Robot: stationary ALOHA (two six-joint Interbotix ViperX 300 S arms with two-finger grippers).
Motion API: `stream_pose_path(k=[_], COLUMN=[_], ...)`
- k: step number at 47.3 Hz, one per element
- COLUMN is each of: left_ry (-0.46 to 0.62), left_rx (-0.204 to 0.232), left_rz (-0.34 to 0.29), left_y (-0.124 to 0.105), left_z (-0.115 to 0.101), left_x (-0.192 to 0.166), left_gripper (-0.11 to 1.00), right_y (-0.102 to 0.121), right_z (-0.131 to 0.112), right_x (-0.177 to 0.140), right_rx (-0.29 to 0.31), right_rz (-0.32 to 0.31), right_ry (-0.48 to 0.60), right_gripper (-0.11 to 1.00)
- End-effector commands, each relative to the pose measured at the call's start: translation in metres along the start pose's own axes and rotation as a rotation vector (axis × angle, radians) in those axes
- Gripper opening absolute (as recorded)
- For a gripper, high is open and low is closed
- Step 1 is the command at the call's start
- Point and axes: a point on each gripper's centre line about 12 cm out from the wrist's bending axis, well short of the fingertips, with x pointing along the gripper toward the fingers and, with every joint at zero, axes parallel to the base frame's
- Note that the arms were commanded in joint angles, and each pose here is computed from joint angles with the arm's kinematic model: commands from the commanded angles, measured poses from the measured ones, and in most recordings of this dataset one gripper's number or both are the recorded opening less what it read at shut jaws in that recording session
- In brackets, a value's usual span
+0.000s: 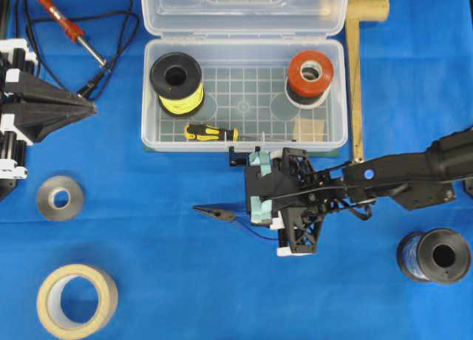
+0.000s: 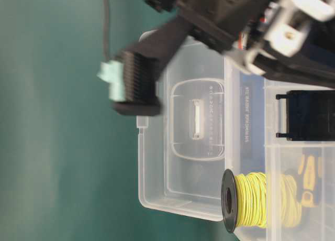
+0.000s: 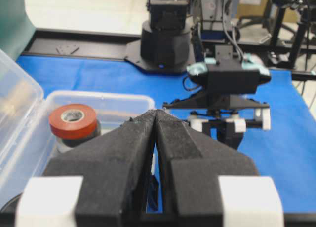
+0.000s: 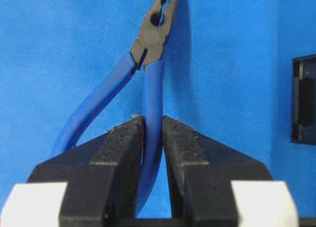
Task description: Pick the nipper from the toolbox among several items.
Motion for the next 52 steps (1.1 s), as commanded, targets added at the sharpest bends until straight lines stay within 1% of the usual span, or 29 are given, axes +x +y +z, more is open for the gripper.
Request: stream_pose_path(k=[1,9,11,12,16,21,23,24,28,30,38,44,52], left_ry=[-0.002,0.001,0.006,0.006,0.008,0.008,0.006,0.006,0.009,0.012,0.02,0.02,0.011], left_rx=[-0.005,-0.006,-0.006,-0.006,-0.008,-0.009,-0.012,-0.012,-0.017,-0.018,-0.018,-0.02,-0.02], left_rz=[0.002,0.002,0.002,0.002,0.002,0.002,0.002,0.002,0.002,0.002,0.002,0.002,0.001], left_y=[0.0,0.0,0.0,0.0,0.0,0.0,0.0,0.0,0.0,0.0,0.0,0.0,0.0], left_z=[0.002,0.002,0.002,0.002,0.002,0.002,0.002,0.002,0.002,0.001,0.001,0.001,0.003], left_x=[0.001,0.001,0.001,0.001,0.001,0.001,0.0,0.0,0.0,0.0,0.0,0.0,-0.001], left_gripper=[0.0,0.0,0.0,0.0,0.0,0.0,0.0,0.0,0.0,0.0,0.0,0.0,0.0], right_y=[0.005,0.004,0.004,0.004,0.003,0.0,0.0,0.001,0.001,0.002,-0.003,-0.012,-0.026], right_z=[0.012,0.01,0.01,0.01,0.011,0.019,0.023,0.027,0.036,0.042,0.052,0.046,0.026], right_x=[0.001,0.005,0.005,0.005,0.003,-0.014,-0.023,-0.03,-0.052,-0.068,-0.117,-0.149,-0.183], right_rx=[0.005,0.008,0.009,0.007,0.008,0.012,0.009,0.003,-0.017,-0.033,-0.086,-0.098,-0.08], right_rz=[0.014,0.01,0.008,0.007,-0.001,-0.009,-0.009,-0.007,-0.006,-0.005,-0.023,-0.034,-0.032], right_ry=[-0.034,-0.024,-0.021,-0.017,-0.005,-0.013,-0.027,-0.042,-0.08,-0.111,-0.191,-0.25,-0.331], right_gripper=[0.13,0.14,0.16,0.2,0.46,0.77,0.83,0.83,0.78,0.77,0.77,0.77,0.77])
